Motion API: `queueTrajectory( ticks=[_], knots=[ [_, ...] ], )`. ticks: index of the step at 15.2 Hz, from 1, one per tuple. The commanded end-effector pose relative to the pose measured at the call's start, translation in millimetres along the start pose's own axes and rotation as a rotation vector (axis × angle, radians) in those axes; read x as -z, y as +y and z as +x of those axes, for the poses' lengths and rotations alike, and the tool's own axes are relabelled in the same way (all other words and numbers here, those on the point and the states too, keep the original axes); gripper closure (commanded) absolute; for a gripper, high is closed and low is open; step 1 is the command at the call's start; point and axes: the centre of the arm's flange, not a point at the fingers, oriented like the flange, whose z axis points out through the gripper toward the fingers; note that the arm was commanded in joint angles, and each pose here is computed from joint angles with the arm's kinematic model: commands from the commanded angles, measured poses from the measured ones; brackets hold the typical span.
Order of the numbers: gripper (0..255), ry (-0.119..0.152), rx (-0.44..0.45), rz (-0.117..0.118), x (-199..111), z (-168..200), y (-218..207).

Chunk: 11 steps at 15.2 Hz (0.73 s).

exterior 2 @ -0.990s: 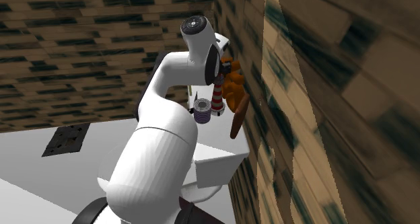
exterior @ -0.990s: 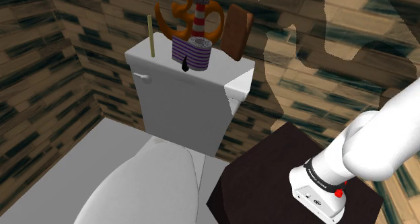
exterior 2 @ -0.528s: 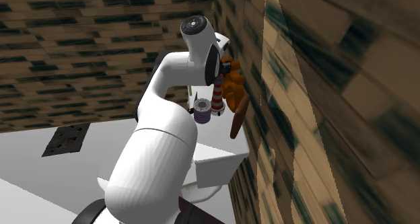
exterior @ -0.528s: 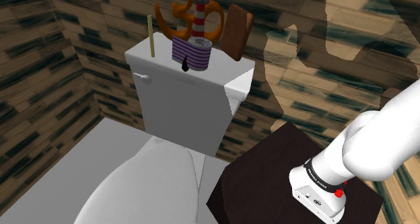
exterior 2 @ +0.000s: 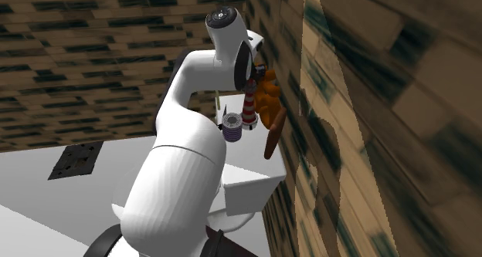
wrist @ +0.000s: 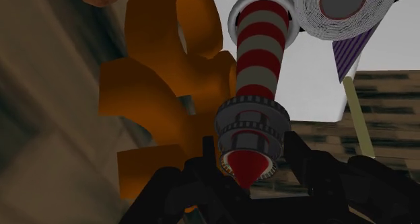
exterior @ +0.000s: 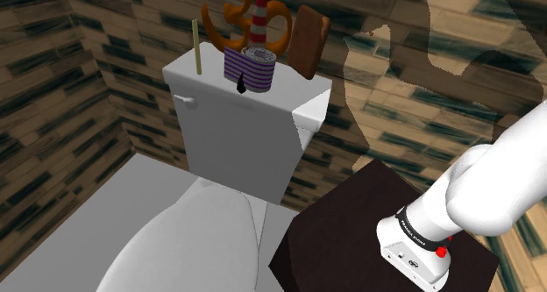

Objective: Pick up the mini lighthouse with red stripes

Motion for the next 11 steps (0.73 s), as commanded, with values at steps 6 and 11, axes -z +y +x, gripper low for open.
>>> queueTrajectory(
  ticks=[6,11],
  knots=[
    [255,0.001,0.000,0.000,32,18,10],
    [255,0.001,0.000,0.000,46,25,14]
  ],
)
